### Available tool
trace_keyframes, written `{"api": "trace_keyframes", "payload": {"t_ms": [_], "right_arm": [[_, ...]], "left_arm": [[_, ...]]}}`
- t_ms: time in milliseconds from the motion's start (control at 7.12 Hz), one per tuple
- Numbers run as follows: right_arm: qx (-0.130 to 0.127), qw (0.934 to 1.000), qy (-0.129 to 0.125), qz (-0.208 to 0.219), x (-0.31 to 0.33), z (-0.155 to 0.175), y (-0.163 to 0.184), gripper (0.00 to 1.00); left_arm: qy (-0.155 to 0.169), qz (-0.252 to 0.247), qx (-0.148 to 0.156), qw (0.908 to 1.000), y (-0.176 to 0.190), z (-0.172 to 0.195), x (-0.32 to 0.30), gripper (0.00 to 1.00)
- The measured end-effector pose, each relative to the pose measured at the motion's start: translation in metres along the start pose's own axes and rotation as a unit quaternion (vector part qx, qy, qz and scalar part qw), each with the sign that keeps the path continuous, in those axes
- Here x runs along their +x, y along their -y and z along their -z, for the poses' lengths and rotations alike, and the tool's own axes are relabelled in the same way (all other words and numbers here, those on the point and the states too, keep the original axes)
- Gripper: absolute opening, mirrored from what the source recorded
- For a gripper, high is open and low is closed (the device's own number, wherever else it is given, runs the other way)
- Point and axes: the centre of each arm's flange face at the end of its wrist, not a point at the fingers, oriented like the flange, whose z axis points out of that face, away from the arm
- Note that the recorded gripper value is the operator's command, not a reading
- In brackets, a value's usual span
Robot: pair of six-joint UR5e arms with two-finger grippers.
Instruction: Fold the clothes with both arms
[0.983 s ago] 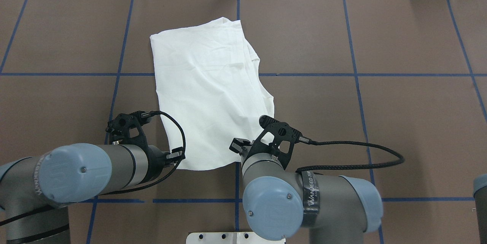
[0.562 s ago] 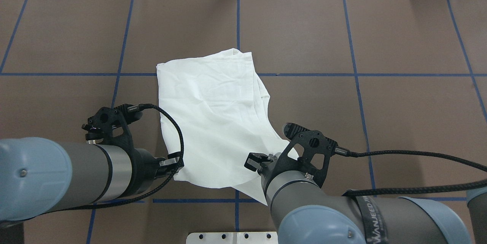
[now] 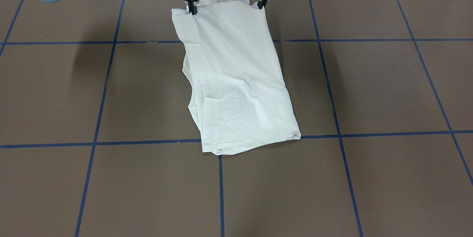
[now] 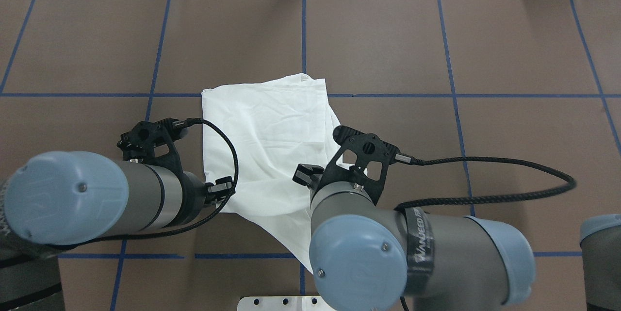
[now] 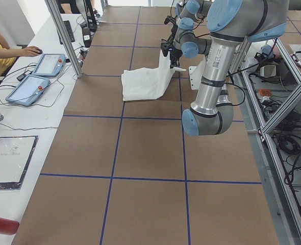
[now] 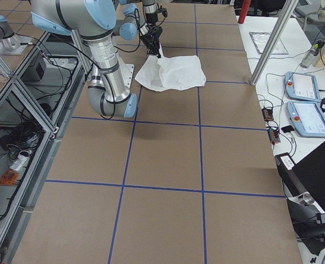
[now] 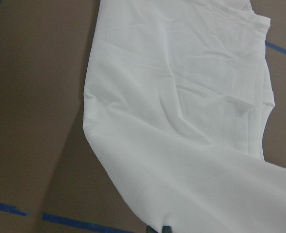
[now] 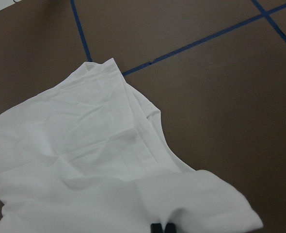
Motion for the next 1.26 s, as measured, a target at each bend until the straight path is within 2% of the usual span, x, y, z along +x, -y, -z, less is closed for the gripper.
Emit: {"api": "trace_keyframes", "payload": {"t_ms": [281,562,983,1264], "right_arm": [[0.027,0.9996,-0.001,-0.002,-0.032,-0.06,0.029,0.0],[0.043,0.9989,-0.02,-0.005,-0.058,-0.099,0.064,0.0],[0.063,0.9974,-0.032,-0.014,-0.104,-0.182,0.082,0.0],[0.068,0.9968,-0.041,-0.008,-0.113,-0.213,0.084,0.0]], "left_arm": [[0.019,-0.022,0.043,0.9987,0.057,-0.014,0.0,0.0],[0.032,-0.033,0.086,0.9952,0.124,-0.034,0.005,0.0],[0.035,-0.037,0.117,0.9918,0.203,-0.121,0.009,0.0],[0.034,-0.04,0.13,0.9901,0.23,-0.166,0.002,0.0]]}}
